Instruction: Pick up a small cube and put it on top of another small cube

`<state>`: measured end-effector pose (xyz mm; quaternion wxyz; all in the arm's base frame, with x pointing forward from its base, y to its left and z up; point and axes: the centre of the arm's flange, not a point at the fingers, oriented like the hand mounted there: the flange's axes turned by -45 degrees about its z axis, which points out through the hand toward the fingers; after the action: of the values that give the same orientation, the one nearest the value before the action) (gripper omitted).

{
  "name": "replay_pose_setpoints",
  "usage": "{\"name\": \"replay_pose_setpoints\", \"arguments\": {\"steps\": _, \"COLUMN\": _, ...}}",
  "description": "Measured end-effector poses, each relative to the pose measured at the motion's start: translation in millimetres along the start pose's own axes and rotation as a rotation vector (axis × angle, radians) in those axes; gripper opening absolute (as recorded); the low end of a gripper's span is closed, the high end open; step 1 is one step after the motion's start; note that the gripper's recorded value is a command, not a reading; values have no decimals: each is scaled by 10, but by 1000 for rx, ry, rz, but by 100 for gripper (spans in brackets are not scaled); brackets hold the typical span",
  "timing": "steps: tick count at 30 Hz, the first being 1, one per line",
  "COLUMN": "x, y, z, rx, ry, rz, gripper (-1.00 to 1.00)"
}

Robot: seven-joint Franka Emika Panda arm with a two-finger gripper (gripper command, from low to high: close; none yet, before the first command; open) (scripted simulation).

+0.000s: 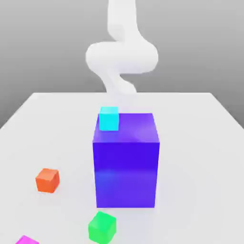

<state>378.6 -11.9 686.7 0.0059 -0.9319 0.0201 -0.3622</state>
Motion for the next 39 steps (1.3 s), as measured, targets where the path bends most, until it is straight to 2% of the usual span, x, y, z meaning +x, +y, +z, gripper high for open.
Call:
{"name": "replay_pose_setpoints", "arguments": {"steps": 8, "x": 36, "y": 451, "z": 1320, "rx": -26, "ry": -186, "rz": 94, "gripper": 0}}
{"name": "replay_pose_setpoints", "arguments": {"steps": 16, "x": -306, "y": 984, "z": 2593, "rx": -65, "ry": -366, "rz": 192, "gripper": 0}}
{"name": "replay_pose_setpoints", "arguments": {"steps": 24, "x": -1024, "y": 1565, "z": 3744, "rx": -116, "ry": -544, "rz": 293, "gripper": 0}}
{"name": "replay_pose_setpoints", "arguments": {"steps": 31, "x": -1931, "y": 2034, "z": 4585, "rx": -168, "ry": -699, "rz": 373, "gripper": 0}}
{"name": "replay_pose_setpoints", "arguments": {"steps": 35, "x": -2390, "y": 2118, "z": 5040, "rx": -177, "ry": -723, "rz": 384, "gripper": 0}}
{"name": "replay_pose_setpoints", "arguments": {"steps": 36, "x": -2482, "y": 2123, "z": 5131, "rx": -177, "ry": -724, "rz": 385, "gripper": -100}}
{"name": "replay_pose_setpoints", "arguments": {"steps": 39, "x": -2482, "y": 2122, "z": 5131, "rx": -177, "ry": -724, "rz": 385, "gripper": -100}}
